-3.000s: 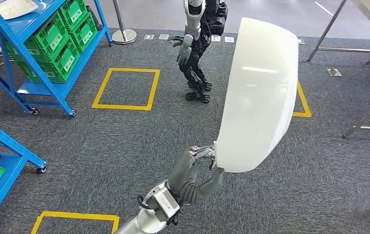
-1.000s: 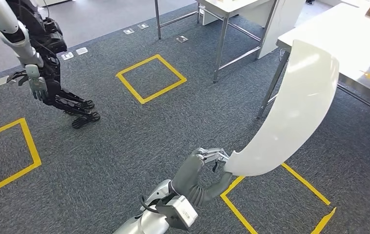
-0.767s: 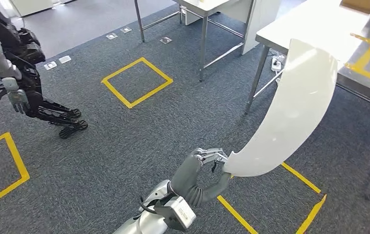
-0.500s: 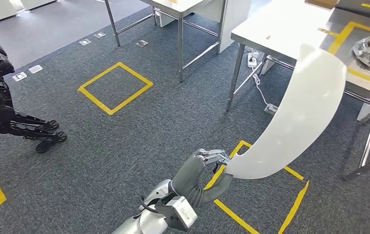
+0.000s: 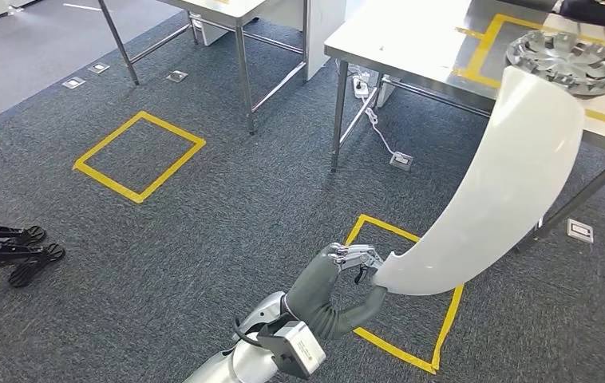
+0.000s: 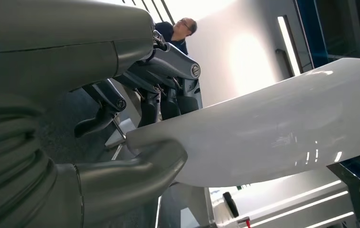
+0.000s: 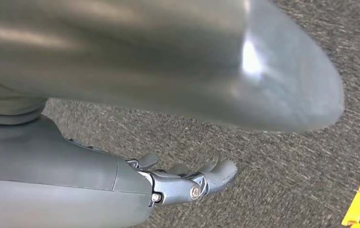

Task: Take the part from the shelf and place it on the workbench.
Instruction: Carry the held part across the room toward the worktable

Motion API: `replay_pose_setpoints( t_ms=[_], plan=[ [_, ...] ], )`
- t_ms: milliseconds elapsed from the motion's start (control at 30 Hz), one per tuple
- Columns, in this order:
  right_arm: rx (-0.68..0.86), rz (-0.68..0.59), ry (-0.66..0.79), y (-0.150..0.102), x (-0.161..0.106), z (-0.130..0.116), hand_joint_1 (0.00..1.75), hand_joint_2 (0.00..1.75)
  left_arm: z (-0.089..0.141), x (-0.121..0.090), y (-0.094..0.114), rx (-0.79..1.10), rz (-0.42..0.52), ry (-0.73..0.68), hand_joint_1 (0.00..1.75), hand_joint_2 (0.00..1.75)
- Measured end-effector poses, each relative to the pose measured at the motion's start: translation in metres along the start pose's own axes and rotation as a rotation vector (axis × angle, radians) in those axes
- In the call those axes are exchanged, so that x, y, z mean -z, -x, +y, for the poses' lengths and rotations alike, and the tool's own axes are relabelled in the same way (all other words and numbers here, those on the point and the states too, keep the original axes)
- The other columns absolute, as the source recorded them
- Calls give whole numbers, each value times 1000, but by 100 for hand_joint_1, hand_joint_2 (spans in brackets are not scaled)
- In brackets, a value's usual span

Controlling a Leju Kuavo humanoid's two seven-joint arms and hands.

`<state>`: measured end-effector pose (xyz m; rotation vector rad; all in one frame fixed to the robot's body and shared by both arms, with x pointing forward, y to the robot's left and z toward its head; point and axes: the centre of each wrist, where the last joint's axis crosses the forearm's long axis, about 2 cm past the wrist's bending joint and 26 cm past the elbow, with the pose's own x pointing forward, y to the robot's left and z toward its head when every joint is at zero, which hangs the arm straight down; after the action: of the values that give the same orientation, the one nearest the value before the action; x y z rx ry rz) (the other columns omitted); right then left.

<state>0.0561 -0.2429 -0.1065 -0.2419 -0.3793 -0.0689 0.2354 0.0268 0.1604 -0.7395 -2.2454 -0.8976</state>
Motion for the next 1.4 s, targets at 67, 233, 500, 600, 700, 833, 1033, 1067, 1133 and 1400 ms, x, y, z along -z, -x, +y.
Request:
replay_pose_setpoints(
  t_ms=[67, 233, 500, 600, 700, 833, 1033, 1067, 1133, 1400],
  plan=[
    [1, 1, 2, 0, 0, 0, 0, 0, 0, 1, 0, -10, 3, -4, 175, 175],
    [8, 2, 14, 0, 0, 0, 0, 0, 0, 1, 0, -44, 37, 0, 175, 175],
    [-4, 0, -6, 0, -1, 2, 0, 0, -4, -7, 3, -35, 59, 12, 175, 175],
    [-10, 6, -8, 3, -1, 2, 0, 0, -5, -9, 4, -34, 60, 5, 175, 175],
    [-13, 12, -6, 3, -1, 1, 0, 0, -5, -9, 4, -36, 55, 2, 175, 175],
    [-7, 8, 9, 1, -1, 1, 0, 0, -6, -10, 6, -42, 61, 2, 175, 175],
    [-7, 4, 18, 2, -1, 1, 0, 0, -5, -8, 6, -43, 56, 3, 175, 175],
    [-7, 4, 18, 1, -1, 1, 0, 0, -5, -8, 6, -43, 55, 3, 175, 175],
    [-8, 5, 20, 2, -1, 1, 0, 0, -5, -8, 6, -45, 54, 3, 175, 175],
    [-19, 1, 20, 2, -1, 2, 0, 0, -4, -7, 6, -36, 74, -7, 175, 175]
  ],
)
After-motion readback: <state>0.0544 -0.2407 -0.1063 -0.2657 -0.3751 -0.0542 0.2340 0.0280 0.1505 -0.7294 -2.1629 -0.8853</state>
